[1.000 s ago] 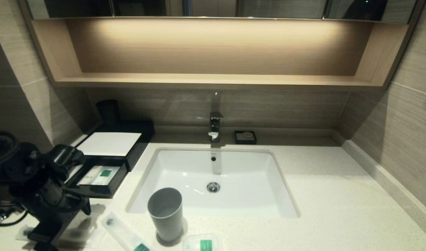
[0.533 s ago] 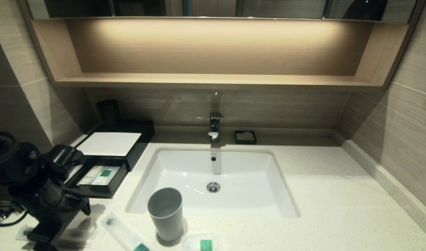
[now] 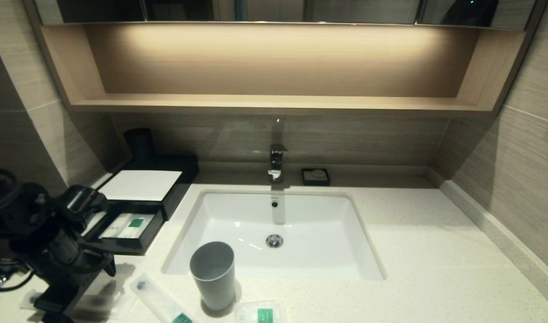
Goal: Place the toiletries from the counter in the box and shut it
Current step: Pick up the bathroom toiletry
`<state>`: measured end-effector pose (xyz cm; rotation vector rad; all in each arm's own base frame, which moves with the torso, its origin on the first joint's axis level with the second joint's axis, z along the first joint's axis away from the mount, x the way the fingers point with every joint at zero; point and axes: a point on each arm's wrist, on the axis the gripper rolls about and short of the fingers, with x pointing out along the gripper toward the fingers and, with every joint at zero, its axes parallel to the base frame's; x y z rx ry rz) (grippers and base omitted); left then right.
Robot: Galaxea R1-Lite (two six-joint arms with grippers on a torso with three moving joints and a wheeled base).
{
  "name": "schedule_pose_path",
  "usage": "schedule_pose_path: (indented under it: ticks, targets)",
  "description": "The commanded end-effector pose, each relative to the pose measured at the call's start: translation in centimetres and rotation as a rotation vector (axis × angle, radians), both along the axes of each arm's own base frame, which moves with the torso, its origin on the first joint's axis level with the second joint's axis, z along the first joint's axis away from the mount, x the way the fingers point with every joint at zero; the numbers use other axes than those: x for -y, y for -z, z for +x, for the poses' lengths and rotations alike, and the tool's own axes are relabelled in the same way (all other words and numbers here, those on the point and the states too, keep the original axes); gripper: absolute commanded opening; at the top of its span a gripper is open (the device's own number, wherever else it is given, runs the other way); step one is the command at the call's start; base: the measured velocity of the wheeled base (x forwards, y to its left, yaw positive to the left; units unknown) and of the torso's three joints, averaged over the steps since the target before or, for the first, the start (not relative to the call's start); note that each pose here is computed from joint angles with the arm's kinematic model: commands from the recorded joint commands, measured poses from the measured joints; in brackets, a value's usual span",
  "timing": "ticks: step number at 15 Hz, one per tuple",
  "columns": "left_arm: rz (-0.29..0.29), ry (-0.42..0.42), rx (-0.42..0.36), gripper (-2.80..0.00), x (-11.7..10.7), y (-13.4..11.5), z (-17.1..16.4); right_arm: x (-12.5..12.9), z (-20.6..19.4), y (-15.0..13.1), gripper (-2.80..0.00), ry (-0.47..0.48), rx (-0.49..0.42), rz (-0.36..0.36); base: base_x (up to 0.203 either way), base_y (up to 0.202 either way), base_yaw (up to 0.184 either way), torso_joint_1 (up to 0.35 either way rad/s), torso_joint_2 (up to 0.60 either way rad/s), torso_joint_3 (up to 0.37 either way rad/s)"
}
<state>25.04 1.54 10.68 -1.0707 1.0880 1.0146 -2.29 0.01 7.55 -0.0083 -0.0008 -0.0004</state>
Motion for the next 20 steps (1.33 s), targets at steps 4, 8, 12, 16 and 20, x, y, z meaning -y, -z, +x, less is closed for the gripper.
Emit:
schedule_pose_path:
  ticks: [4,8,12,16,20]
  targets:
    - [0.000,-0.010,0.001,-2.80,-0.04,-0.10,-0.13,0.00,0.02,0.04,-2.80,0.000,-0.002,0.001,0.000,0.000,0.000,0.000,0.00,0.000]
    - [0.000,-0.008,-0.005,-2.80,-0.05,0.05,-0.06,0.00,0.02,0.04,-2.80,0.000,-0.002,-0.001,0.000,0.000,0.000,0.000,0.00,0.000]
    - [0.001,-0.004,0.004,-2.80,-0.04,-0.18,-0.16,0.00,0.02,0.04,-2.80,0.000,-0.002,-0.001,0.000,0.000,0.000,0.000,0.00,0.000]
    - [0.001,-0.005,0.001,-2.80,-0.07,-0.10,-0.13,0.00,0.02,0.04,-2.80,0.000,-0.002,0.001,0.000,0.000,0.000,0.000,0.00,0.000]
    - [0.002,0.001,0.000,-2.80,-0.04,-0.24,-0.26,0.00,0.02,0.04,-2.80,0.000,-0.002,-0.001,0.000,0.000,0.000,0.000,0.00,0.000]
